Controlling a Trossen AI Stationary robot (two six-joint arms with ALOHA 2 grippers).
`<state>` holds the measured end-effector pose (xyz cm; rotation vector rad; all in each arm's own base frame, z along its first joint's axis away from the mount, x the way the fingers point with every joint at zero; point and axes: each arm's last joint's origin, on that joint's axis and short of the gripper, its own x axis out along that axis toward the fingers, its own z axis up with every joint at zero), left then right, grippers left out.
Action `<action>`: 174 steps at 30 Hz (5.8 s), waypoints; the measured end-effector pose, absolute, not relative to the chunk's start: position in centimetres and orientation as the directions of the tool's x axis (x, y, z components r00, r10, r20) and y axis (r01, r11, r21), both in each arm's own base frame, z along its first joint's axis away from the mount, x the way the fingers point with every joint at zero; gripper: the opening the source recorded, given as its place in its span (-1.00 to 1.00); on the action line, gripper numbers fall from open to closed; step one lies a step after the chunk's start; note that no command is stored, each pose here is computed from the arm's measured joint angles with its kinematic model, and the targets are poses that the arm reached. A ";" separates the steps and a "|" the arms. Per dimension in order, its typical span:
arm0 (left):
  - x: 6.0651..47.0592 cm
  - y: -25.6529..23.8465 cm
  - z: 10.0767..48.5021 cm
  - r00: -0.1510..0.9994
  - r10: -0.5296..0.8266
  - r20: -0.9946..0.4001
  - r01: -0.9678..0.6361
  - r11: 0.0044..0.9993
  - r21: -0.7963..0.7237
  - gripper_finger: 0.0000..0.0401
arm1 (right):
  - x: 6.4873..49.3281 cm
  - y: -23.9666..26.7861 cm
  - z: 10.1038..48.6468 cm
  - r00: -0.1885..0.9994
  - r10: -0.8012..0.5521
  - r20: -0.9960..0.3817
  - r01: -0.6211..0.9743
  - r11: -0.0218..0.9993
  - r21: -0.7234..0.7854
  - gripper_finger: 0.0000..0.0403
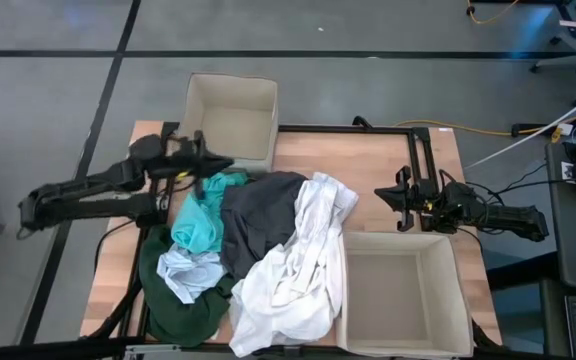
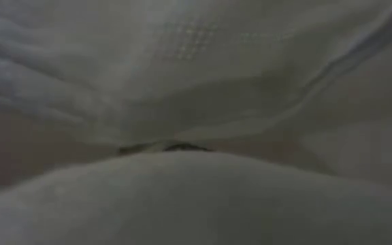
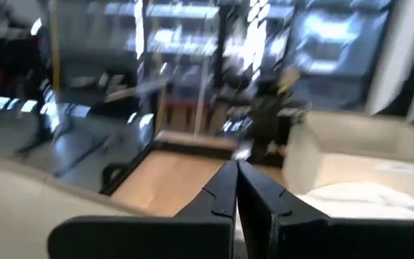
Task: Sort clothes
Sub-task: Put the gray shorts into the top white laundry bin
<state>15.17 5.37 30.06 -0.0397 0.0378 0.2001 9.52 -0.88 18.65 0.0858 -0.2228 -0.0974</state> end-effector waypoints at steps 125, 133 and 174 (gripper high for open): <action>31.1 0.2 31.4 0.628 0.394 -0.672 -0.389 0.906 0.168 -0.97 | 9.5 -1.2 18.3 0.958 -0.225 0.179 0.230 0.973 -0.010 -0.97; 31.4 0.6 35.9 0.676 0.496 -0.545 -0.424 0.866 0.263 -0.95 | 9.5 -1.3 18.3 0.956 -0.233 0.179 0.245 0.968 -0.053 -0.97; 19.5 6.4 52.4 0.480 0.877 -0.026 -0.817 0.457 0.352 -0.94 | 9.5 -1.3 18.3 0.956 -0.232 0.180 0.245 0.968 -0.052 -0.97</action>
